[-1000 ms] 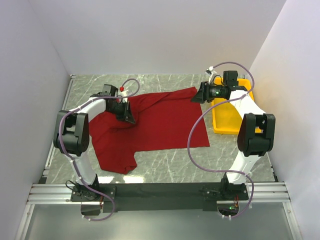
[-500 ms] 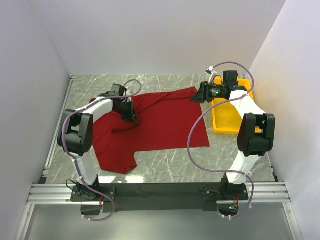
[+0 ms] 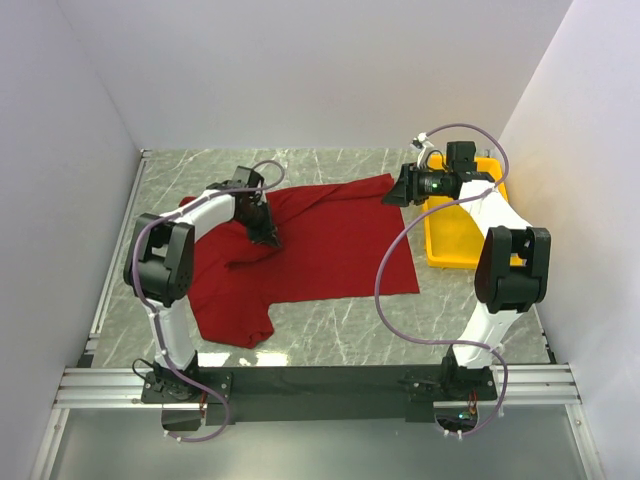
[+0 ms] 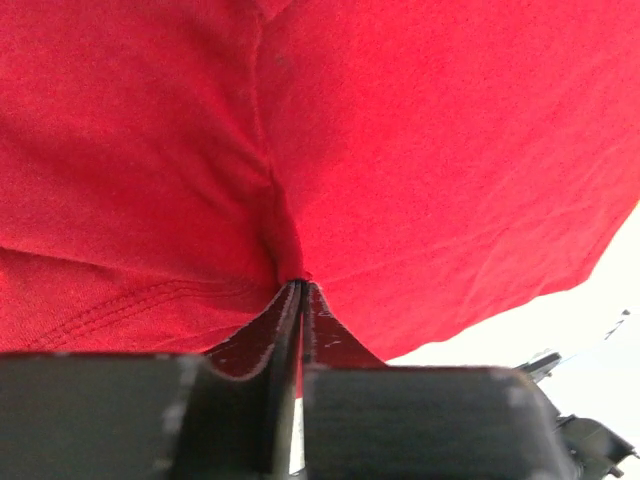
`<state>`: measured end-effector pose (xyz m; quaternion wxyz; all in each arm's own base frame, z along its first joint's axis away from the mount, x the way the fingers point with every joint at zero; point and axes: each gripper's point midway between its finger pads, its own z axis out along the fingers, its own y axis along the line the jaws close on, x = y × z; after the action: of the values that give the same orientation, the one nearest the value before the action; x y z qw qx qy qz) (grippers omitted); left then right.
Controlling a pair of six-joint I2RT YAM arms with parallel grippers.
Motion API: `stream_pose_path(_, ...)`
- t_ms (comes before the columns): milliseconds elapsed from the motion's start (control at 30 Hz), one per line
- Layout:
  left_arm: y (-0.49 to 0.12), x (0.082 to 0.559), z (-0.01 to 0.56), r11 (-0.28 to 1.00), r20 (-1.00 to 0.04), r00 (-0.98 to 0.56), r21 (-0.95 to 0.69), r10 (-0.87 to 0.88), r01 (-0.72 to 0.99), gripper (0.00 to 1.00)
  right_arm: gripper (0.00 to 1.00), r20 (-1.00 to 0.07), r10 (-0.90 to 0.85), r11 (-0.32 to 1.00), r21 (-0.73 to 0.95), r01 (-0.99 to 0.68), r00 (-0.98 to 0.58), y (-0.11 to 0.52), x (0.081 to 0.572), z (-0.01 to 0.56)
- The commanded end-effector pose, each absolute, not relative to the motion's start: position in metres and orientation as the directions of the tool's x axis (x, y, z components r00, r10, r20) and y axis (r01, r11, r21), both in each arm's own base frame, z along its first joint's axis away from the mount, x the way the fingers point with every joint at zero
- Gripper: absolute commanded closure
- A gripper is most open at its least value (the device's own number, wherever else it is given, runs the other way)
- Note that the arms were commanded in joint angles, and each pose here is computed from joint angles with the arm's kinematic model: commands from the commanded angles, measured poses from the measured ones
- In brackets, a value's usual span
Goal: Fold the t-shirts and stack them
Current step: Fold the tshirt
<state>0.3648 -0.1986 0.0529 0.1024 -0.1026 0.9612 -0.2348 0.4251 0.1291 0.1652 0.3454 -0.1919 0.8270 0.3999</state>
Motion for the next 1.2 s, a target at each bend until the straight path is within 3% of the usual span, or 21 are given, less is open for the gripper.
stream_pose_path(0, -0.213, 0.372, 0.07, 0.848, -0.128, -0.948, -0.493, -0.29, -0.193, 0.89, 0.42, -0.769, -0.046, 0.606, 0.486, -0.63, -0.638, 0.129, 0.426, 0.184)
stream_pose_path(133, -0.203, 0.383, 0.099, 0.866, -0.256, -0.921, -0.479, -0.294, -0.144, 0.68, 0.42, -0.775, -0.046, 0.606, 0.48, -0.634, -0.631, 0.129, 0.426, 0.187)
stream_pose_path(200, -0.203, 0.391, 0.133, 0.855, -0.379, -0.888, -0.518, -0.26, -0.029, 0.54, 0.42, -0.773, -0.047, 0.607, 0.481, -0.632, -0.633, 0.129, 0.426, 0.185)
stream_pose_path(267, -0.209, 0.387, 0.159, 0.824, -0.452, -0.864, -0.561, -0.22, 0.084, 0.51, 0.42, -0.773, -0.049, 0.611, 0.478, -0.631, -0.633, 0.128, 0.428, 0.184)
stream_pose_path(367, -0.185, 0.396, 0.174, 0.842, -0.525, -0.806, -0.536, -0.272, 0.065, 0.46, 0.42, -0.774, -0.075, 0.623, 0.455, -0.636, -0.628, 0.128, 0.434, 0.179)
stream_pose_path(433, -0.149, 0.407, 0.173, 0.844, -0.534, -0.766, -0.535, -0.357, -0.021, 0.45, 0.42, -0.78, -0.093, 0.636, 0.431, -0.64, -0.619, 0.128, 0.442, 0.181)
stream_pose_path(567, -0.053, 0.417, 0.149, 0.733, -0.456, -0.639, -0.627, -0.619, -0.263, 0.44, 0.42, -0.76, -0.113, 0.67, 0.417, -0.614, -0.64, 0.122, 0.457, 0.169)
stream_pose_path(667, -0.013, 0.424, 0.145, 0.694, -0.465, -0.559, -0.648, -0.687, -0.314, 0.43, 0.42, -0.744, -0.181, 0.728, 0.338, -0.596, -0.643, 0.122, 0.474, 0.154)
stream_pose_path(967, 0.049, 0.412, 0.169, 0.719, -0.57, -0.441, -0.591, -0.693, -0.366, 0.43, 0.43, -0.667, -0.29, 0.895, 0.066, -0.442, -0.686, 0.086, 0.568, 0.134)
stream_pose_path(1167, 0.064, 0.392, 0.182, 0.702, -0.597, -0.369, -0.608, -0.712, -0.371, 0.43, 0.44, -0.626, -0.361, 0.879, 0.02, -0.477, -0.691, 0.091, 0.567, 0.106)
